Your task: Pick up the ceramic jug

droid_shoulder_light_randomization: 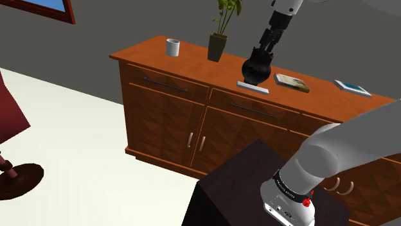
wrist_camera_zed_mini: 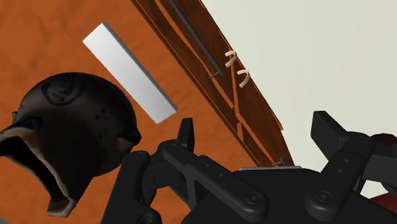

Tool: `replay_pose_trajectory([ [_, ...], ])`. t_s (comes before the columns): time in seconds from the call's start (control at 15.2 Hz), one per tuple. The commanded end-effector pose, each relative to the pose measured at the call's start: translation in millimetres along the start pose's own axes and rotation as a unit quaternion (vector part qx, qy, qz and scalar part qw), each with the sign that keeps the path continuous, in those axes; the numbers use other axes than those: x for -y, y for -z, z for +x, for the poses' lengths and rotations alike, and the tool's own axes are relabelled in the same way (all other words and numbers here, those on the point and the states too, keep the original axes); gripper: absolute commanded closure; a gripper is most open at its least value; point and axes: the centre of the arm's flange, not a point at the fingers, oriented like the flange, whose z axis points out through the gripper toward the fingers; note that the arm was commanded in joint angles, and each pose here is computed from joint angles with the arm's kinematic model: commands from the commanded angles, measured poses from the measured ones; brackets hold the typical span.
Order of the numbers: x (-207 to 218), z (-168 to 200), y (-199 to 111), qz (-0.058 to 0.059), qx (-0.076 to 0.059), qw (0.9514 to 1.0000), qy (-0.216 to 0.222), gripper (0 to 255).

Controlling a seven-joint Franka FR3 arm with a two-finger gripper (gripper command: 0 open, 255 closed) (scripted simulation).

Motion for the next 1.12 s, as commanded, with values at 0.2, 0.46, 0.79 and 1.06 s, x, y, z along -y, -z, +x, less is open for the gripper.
replay_pose_trajectory([
  [0.2,-59,29,-8,-0.003,0.005,1.0000,-0.003,0],
  [0.46,-106,50,-15,-0.005,0.009,0.9999,-0.005,0],
  [0.79,-166,77,-23,-0.007,0.014,0.9998,-0.008,0],
  [1.06,-208,96,-29,-0.009,0.017,0.9998,-0.010,0],
])
